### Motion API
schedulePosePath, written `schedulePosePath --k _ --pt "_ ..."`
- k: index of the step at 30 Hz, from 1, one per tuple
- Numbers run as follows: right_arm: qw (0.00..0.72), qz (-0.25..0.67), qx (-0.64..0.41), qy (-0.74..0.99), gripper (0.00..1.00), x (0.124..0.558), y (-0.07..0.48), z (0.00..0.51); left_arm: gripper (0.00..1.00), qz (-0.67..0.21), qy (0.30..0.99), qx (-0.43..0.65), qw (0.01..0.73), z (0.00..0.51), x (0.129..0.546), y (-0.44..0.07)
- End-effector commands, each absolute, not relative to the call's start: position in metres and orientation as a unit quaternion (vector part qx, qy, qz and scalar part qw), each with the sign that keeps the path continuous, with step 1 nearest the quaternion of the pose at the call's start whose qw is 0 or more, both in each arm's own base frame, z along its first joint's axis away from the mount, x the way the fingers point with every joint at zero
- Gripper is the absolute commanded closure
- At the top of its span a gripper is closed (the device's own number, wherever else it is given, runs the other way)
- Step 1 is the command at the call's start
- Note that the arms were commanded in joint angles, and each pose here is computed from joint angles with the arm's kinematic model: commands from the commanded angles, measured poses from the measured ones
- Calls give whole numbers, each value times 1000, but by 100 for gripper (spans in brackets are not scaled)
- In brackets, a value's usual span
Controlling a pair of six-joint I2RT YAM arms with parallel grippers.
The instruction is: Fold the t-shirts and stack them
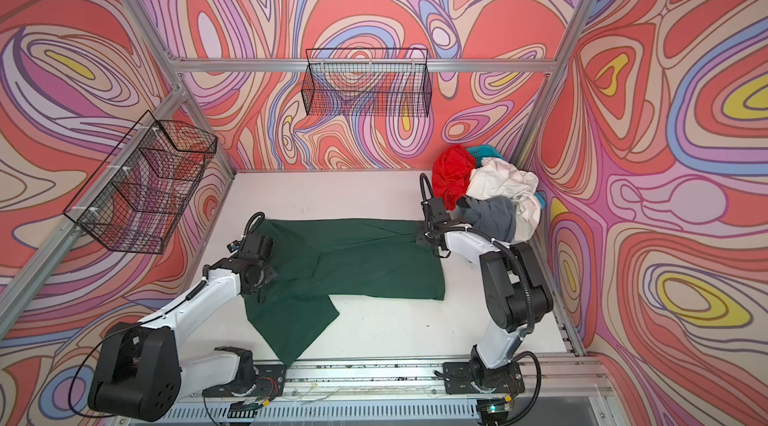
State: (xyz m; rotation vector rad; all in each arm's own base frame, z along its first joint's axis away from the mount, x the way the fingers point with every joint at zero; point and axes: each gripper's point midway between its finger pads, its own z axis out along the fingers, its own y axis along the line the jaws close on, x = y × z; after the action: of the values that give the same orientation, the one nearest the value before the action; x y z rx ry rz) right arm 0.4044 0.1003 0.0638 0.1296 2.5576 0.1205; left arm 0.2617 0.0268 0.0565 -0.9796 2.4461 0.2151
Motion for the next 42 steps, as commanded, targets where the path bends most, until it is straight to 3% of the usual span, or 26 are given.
schedulePosePath --k 1,5,7,10,11,13,17,22,27,31,42 --pt "319 30 74 944 100 399 88 77 100 82 898 -360 239 51 260 30" --pt "366 39 112 923 100 382 83 85 100 78 899 -362 236 47 261 31" --pt "385 46 129 913 90 372 82 88 100 74 900 -362 232 44 262 30" --pt "411 64 148 897 88 361 79 94 98 73 901 -362 229 43 263 31" --pt "420 66 155 892 82 358 77 97 90 72 901 -361 231 44 264 31" --pt "434 69 168 882 69 353 72 105 86 69 900 -359 238 49 266 31" --pt "451 91 174 871 57 350 74 120 68 62 895 -362 253 60 267 31" --pt "392 122 151 899 52 378 105 122 40 58 897 -361 248 64 266 32" --pt "324 110 162 926 51 404 121 81 16 66 901 -352 244 65 261 36" --pt "277 49 173 944 51 415 113 46 15 41 906 -355 227 62 266 33" --pt "247 62 160 954 51 451 134 13 19 5 932 -312 184 45 309 13"
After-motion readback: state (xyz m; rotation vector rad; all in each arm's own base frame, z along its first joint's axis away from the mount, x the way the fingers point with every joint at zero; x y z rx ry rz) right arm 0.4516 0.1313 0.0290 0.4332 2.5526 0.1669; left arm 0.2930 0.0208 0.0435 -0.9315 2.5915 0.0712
